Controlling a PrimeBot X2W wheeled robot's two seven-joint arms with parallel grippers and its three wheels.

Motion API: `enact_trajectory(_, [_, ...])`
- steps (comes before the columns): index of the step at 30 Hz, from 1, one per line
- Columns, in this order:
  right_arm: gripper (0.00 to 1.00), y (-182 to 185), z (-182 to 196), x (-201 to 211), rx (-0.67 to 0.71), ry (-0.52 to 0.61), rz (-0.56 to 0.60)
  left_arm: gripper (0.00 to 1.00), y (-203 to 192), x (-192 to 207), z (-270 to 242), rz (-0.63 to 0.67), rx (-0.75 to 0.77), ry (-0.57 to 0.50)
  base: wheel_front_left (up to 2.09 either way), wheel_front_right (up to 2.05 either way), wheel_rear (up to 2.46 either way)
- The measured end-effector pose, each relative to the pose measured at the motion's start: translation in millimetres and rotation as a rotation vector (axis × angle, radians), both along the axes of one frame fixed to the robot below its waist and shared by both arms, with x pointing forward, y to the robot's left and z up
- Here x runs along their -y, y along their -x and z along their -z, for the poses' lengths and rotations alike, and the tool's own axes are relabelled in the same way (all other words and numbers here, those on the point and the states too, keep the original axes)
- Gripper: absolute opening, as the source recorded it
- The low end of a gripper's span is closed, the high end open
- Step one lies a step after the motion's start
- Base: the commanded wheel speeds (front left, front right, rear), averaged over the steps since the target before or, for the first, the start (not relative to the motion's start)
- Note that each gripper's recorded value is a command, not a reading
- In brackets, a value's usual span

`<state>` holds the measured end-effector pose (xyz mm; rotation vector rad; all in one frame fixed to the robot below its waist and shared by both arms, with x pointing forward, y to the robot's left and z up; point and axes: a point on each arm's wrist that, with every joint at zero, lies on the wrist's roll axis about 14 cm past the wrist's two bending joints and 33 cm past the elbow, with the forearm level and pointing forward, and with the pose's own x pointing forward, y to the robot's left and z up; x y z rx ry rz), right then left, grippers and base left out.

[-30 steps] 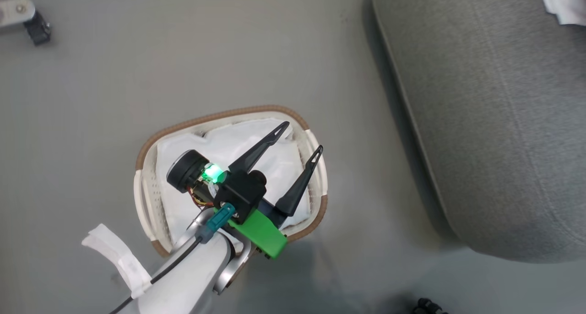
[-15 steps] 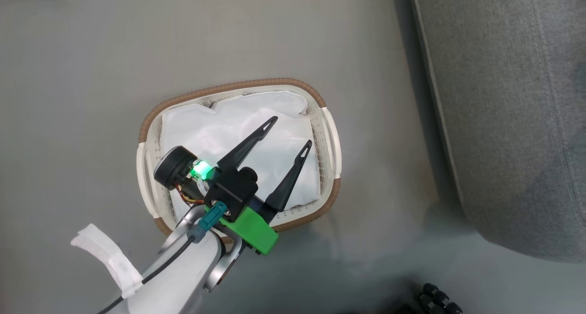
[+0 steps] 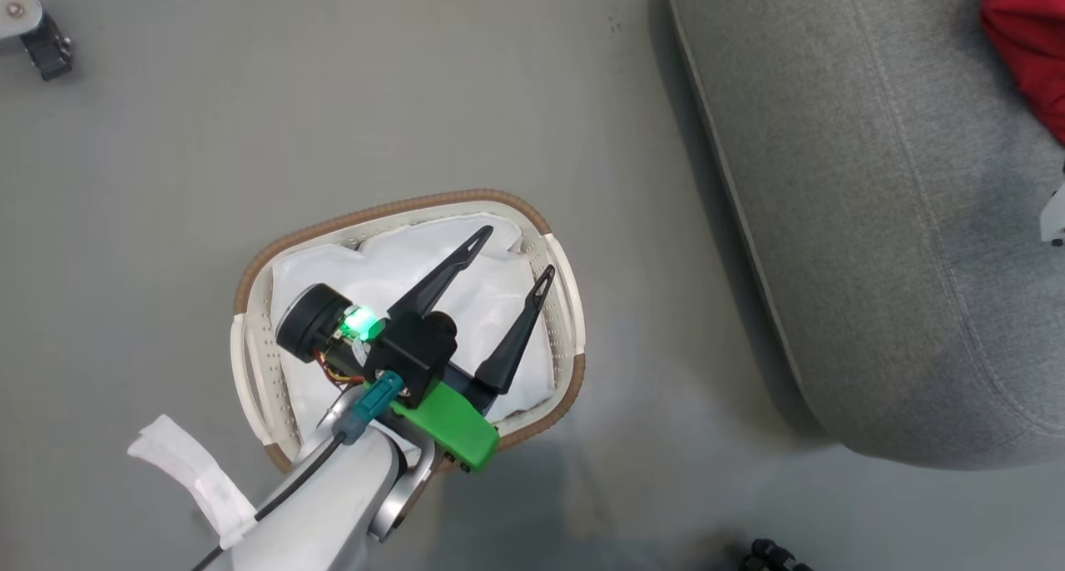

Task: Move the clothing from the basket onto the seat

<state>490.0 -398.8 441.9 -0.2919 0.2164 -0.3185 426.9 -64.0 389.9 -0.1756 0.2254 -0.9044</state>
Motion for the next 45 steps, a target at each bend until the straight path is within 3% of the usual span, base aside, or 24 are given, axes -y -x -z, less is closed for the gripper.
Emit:
enact_trajectory(10, [1.00,19.4,-46.5,-23.5,0.108,0.000,-0.061,1.00,-0.9,0.2,-36.6,-0.081,0.026,0.061,0.00,0.00,0.00])
enact_trajectory(21, [1.00,25.5,-91.2,-84.4,0.282,-0.093,-0.171,1.00,-11.5,-52.4,-77.3,-0.341,0.069,0.095,0.00,0.00,0.00])
enact_trajectory(33, [1.00,42.4,-83.4,-195.4,0.319,-0.270,-0.361,1.00,16.8,-148.7,-84.9,-0.653,0.072,0.073,0.00,0.00,0.00])
enact_trajectory(45, [1.00,88.4,-54.1,-245.6,0.259,-0.431,-0.441,1.00,61.7,-221.6,-82.1,-0.892,0.066,0.063,0.00,0.00,0.00])
